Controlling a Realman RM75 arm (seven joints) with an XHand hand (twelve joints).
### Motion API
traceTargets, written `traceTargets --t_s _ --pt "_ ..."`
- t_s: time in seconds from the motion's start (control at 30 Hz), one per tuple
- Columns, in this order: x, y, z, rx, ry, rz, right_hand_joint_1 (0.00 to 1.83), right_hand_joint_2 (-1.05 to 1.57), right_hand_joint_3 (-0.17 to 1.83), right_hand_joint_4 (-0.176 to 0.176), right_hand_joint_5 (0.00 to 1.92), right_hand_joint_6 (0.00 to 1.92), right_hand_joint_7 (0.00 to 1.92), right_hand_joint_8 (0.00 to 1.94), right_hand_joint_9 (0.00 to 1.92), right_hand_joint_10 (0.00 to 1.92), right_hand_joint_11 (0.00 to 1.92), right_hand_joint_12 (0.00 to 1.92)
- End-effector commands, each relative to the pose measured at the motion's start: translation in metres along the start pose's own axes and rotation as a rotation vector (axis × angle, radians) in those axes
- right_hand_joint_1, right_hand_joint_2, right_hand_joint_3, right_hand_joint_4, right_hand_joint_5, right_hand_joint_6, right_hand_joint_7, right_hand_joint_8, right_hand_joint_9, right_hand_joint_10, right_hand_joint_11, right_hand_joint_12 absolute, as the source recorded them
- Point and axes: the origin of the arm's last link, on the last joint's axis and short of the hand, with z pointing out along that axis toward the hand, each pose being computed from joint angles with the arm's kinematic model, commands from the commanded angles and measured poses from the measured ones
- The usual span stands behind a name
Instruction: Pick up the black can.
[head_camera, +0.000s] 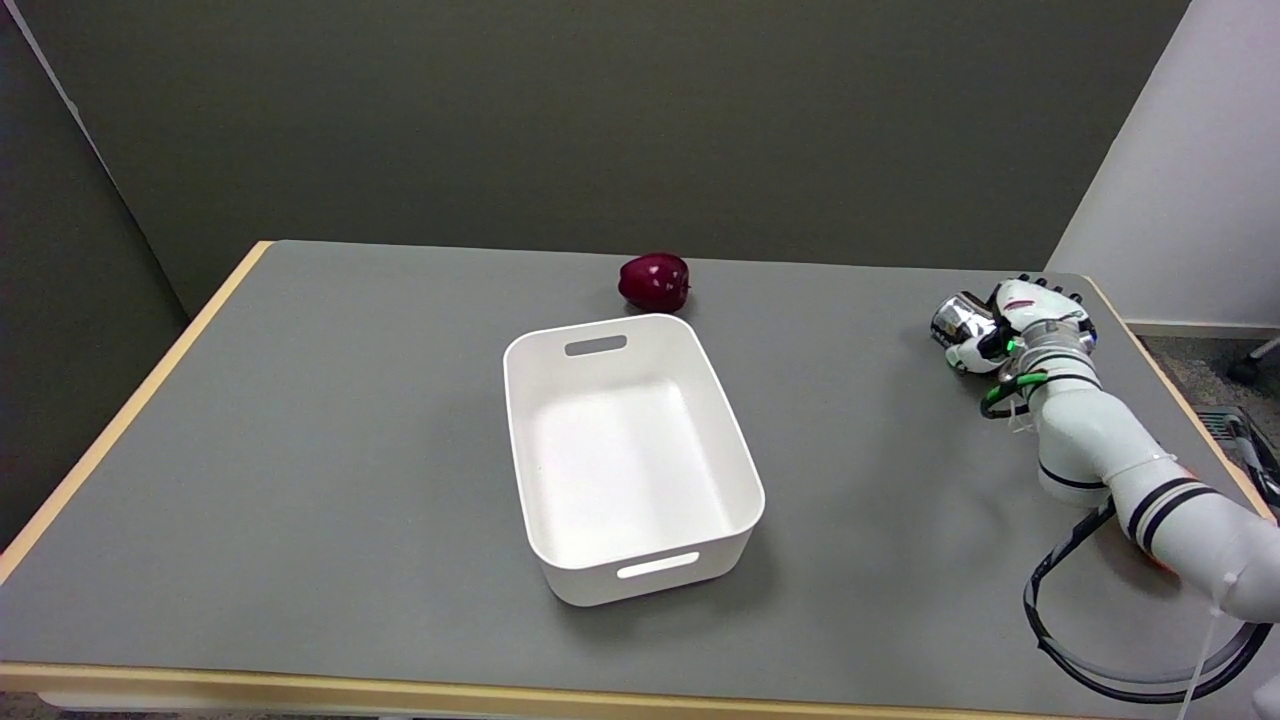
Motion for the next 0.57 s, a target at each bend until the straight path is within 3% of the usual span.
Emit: traceTargets --t_s 0.03,0.13,0.33,0.57 --pt "0.076 -0.038 -0.013 0.193 0.287 0.061 1.16 1.18 0.28 -0.176 0.6 1.56 0.66 1.59 0.77 1.55 0.48 1.91" --pt "0.097 -0.053 -0.026 0.271 0.354 0.175 1.16 1.18 0.29 -0.176 0.6 1.56 0.66 1.6 0.77 1.57 0.48 1.92" --pt "0.117 -0.109 -0.074 0.561 0.408 0.35 1.16 1.17 0.3 -0.176 0.61 1.55 0.67 1.58 0.79 1.56 0.51 1.92" --pt "0.079 -0.195 -0.152 0.958 0.243 0.434 1.18 1.14 0.3 -0.176 0.66 1.49 0.71 1.51 0.82 1.49 0.59 1.91"
